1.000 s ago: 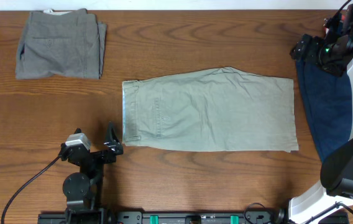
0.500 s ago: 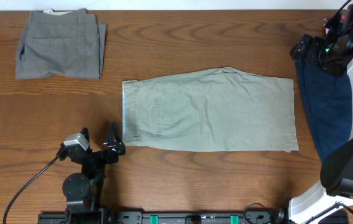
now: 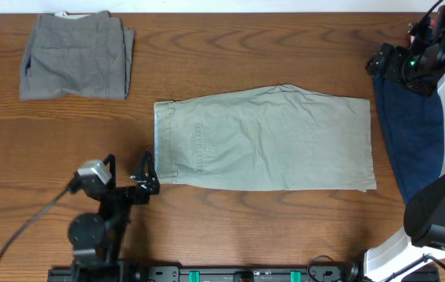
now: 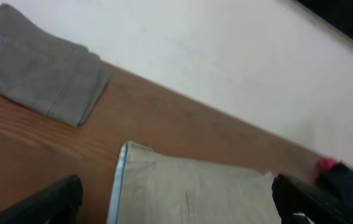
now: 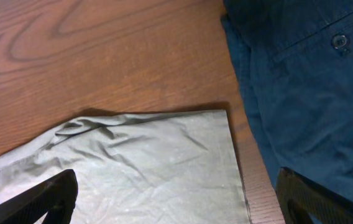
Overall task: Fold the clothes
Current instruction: 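Reach the left gripper to the shorts' left edge and grasp it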
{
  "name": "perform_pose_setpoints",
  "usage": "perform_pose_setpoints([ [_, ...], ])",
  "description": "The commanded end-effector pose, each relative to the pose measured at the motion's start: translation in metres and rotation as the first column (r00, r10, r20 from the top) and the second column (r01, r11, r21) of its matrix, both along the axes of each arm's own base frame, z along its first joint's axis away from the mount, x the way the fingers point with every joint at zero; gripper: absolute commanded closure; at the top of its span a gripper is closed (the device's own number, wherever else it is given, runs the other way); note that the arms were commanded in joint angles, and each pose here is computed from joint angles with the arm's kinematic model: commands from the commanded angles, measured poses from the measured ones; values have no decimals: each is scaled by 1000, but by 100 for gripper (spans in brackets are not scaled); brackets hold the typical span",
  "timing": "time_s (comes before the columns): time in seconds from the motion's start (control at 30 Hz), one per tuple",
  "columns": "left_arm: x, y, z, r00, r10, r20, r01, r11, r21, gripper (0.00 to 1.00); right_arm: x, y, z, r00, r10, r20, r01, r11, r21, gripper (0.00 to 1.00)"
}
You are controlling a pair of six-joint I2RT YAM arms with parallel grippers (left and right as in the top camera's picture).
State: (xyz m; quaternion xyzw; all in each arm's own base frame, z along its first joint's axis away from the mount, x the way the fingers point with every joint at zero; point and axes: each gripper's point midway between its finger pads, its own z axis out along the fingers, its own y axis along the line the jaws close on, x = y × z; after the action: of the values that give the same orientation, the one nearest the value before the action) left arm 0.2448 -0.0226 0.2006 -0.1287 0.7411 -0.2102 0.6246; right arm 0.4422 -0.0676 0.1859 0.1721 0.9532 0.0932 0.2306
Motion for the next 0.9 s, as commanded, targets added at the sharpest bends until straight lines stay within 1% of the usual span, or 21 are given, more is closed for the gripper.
perform_pose_setpoints([
  [0.0,9,-9,15,993,-65,-101,72,995,68,2,4,-2,7,1000,-11,17,11,1000,-5,1],
  [0.07,19,-9,9,967,-71,-244,93,993,79,2,4,-2,7,1000,-11,17,11,1000,-5,1],
  [0.13,28,-8,1,922,-78,-380,118,989,85,2,4,-2,7,1000,-11,17,11,1000,-5,1],
  [0.17,35,-8,-4,881,-83,-466,138,987,84,2,4,-2,7,1000,-10,17,11,1000,-5,1],
  [0.2,39,-8,-7,851,-89,-517,154,985,83,2,4,-2,7,1000,-11,17,11,1000,-5,1],
  [0.3,56,-8,-23,726,-102,-680,206,976,74,2,4,-2,7,1000,-10,17,11,1000,-5,1],
  [0.43,85,-6,-52,626,-106,-773,213,976,39,2,4,-2,7,1000,-11,17,11,1000,-5,1],
  [0.53,93,-6,-90,539,-110,-835,216,976,11,2,4,-2,7,1000,-11,17,11,1000,-5,1],
  [0.6,95,-6,-109,495,-112,-862,217,976,-2,2,4,-2,7,1000,-11,17,11,1000,-5,1],
  [0.73,101,-6,-139,446,-114,-888,216,976,-17,2,4,-2,7,1000,-11,17,11,1000,-5,1],
  [0.87,109,-7,-159,428,-123,-895,225,974,-26,2,4,-2,7,1000,-10,17,11,1000,-5,1],
])
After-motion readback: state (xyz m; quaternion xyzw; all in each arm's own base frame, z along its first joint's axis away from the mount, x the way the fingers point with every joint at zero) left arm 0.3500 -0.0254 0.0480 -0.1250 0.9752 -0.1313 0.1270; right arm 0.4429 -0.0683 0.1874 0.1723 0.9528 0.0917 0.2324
